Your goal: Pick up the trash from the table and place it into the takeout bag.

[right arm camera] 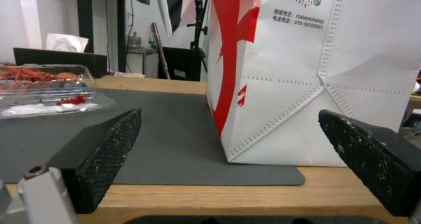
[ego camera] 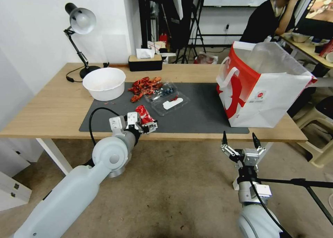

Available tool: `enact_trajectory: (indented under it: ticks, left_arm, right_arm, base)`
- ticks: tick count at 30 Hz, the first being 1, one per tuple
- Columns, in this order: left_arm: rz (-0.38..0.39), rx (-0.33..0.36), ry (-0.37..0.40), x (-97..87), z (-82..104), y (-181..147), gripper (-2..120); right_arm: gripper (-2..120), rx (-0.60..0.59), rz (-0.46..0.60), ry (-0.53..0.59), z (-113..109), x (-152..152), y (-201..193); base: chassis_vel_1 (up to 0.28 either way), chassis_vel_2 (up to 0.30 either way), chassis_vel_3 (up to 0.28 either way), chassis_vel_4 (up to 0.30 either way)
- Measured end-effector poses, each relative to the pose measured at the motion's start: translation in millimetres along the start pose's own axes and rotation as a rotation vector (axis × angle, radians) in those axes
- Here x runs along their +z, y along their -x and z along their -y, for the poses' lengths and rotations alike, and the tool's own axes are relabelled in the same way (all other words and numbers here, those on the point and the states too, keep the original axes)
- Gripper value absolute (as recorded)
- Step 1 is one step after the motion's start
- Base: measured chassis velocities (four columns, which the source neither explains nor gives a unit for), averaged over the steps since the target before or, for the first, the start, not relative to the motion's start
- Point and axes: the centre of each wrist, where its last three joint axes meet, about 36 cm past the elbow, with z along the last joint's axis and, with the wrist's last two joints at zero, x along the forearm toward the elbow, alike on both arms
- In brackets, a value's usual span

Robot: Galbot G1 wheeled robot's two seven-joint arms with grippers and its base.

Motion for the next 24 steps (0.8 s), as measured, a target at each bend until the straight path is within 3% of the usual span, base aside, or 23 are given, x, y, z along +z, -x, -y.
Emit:
enact_trajectory:
  ticks: [6,19,24]
  left_arm:
    - [-0.014,-0.015,0.015,-1.1,0.2,2.4,53]
    - [-0.012,-0.027,0.023,-1.8,-3.3,3.1,52]
    - [0.030,-0.029,0.063,-0.8,-10.5,0.1,52]
  right_arm:
    - [100,0.001,0.000,-0.001,-0.1,0.2,0.3]
    - [100,0.000,0.000,-0.001,-0.7,0.6,-0.1]
    - [100,-0.001,0.000,-0.002,-1.0,0.8,0.0]
  base:
    - [0.000,0.000,0.000,0.000]
    - [0.000,0.000,0.000,0.000]
    - [0.000,0.000,0.000,0.000]
